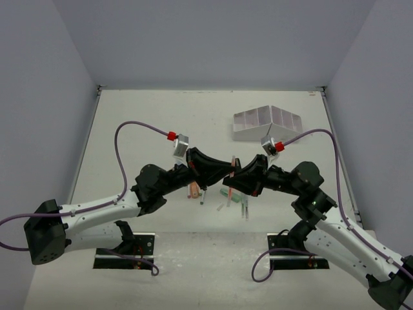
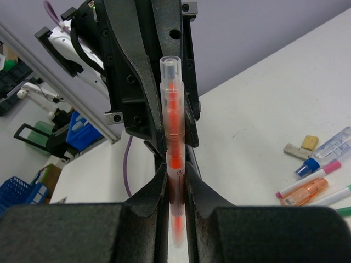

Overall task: Sort the stationery into containers
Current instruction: Close the pen cap on the pen.

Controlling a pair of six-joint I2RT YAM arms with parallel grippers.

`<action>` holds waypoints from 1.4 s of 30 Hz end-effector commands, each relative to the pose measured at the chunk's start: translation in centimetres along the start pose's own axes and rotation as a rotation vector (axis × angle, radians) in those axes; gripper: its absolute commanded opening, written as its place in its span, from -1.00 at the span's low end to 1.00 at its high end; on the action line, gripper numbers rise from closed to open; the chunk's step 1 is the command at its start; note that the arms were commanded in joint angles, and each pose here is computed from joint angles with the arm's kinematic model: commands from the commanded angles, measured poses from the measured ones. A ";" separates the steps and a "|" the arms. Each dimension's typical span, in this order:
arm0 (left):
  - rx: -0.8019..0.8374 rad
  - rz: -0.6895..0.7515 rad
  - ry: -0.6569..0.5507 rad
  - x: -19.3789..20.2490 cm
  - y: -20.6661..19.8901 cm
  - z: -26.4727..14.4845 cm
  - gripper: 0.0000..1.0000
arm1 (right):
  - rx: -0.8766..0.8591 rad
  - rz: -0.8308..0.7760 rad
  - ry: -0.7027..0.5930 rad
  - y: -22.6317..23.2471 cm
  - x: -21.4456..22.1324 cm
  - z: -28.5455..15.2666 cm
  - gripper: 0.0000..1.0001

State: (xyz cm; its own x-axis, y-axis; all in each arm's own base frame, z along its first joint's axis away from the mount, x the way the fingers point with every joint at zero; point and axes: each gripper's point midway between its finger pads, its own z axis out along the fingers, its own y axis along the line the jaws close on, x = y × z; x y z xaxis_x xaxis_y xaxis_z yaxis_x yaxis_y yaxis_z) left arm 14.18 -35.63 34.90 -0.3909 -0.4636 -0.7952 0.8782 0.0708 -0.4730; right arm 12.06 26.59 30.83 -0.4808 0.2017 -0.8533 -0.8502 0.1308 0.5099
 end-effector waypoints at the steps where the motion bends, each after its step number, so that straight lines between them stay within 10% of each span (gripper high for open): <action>1: 0.081 0.026 -0.078 -2.9 -2.4 0.5 -1.00 | -0.004 -0.023 -0.030 0.2 -0.5 -0.1 -1.00; 14: 0.019 0.048 -0.073 -3.0 -1.5 0.0 -0.97 | 0.025 -0.024 -0.031 -0.1 -0.7 -0.3 -1.00; 25: -0.138 0.138 -0.021 -5.1 0.0 1.1 0.25 | 0.048 -0.031 0.047 -1.0 1.1 -0.4 -1.00; 42: -0.002 0.151 0.229 -2.1 -1.2 3.5 -0.28 | 0.111 -0.085 0.064 -0.5 -0.2 -1.4 -1.00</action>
State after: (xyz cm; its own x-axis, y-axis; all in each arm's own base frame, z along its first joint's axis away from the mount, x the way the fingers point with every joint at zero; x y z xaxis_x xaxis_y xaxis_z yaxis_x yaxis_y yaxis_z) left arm 17.19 -36.96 38.13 -0.3122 -0.3035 -0.9002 0.8846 0.2526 -0.3920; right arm 12.15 25.68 28.69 -0.4789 0.1045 -0.8716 -0.8410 0.2300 0.4897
